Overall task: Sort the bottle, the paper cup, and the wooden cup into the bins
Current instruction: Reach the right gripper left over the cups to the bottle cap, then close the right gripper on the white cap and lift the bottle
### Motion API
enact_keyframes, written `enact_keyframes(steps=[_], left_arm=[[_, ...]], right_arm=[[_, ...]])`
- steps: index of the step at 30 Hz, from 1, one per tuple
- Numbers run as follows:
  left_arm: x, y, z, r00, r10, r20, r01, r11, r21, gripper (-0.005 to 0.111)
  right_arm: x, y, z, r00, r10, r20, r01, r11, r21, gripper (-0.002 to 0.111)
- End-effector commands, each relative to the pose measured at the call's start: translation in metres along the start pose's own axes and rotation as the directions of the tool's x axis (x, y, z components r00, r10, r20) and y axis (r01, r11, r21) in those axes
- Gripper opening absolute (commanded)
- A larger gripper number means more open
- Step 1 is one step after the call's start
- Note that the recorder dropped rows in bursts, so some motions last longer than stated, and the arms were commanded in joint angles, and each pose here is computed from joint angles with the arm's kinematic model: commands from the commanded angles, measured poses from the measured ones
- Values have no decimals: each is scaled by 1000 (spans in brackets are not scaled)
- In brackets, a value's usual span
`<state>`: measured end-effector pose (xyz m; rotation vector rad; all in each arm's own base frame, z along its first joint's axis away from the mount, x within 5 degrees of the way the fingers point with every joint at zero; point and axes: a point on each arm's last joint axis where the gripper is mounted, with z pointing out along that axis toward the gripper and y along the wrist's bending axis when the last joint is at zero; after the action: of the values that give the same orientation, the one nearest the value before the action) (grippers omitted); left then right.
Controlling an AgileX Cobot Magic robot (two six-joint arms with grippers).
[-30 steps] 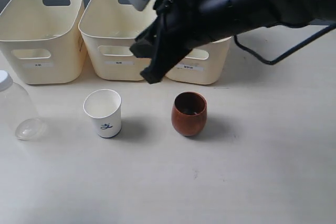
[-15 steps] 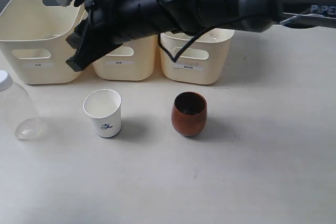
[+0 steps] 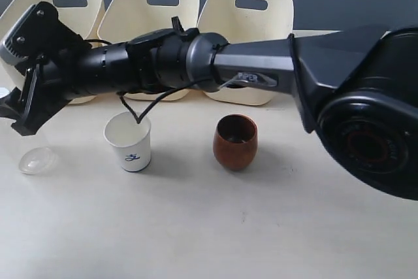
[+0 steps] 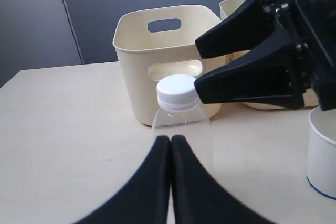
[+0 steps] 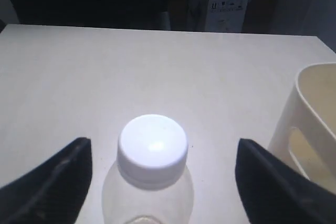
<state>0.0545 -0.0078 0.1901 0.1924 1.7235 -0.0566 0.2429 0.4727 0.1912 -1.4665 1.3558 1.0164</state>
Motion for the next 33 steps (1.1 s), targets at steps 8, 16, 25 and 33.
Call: enact_keyframes(steps=[8,16,25,33], left_arm=[[-2,0,0,1000,0,12,0,1000,2,0],[-2,0,0,1000,0,12,0,1000,2,0],[-2,0,0,1000,0,12,0,1000,2,0],[-2,0,0,1000,0,12,0,1000,2,0]], right_arm=[[6,0,15,998,5,55,-1,997,-76,72],[12,-7,30,997,22,78,-16,997,-76,72],[20,-9,36,995,71,72,-65,995,-80,0],[-24,-8,17,993,-8,116,16,997,-71,-1]])
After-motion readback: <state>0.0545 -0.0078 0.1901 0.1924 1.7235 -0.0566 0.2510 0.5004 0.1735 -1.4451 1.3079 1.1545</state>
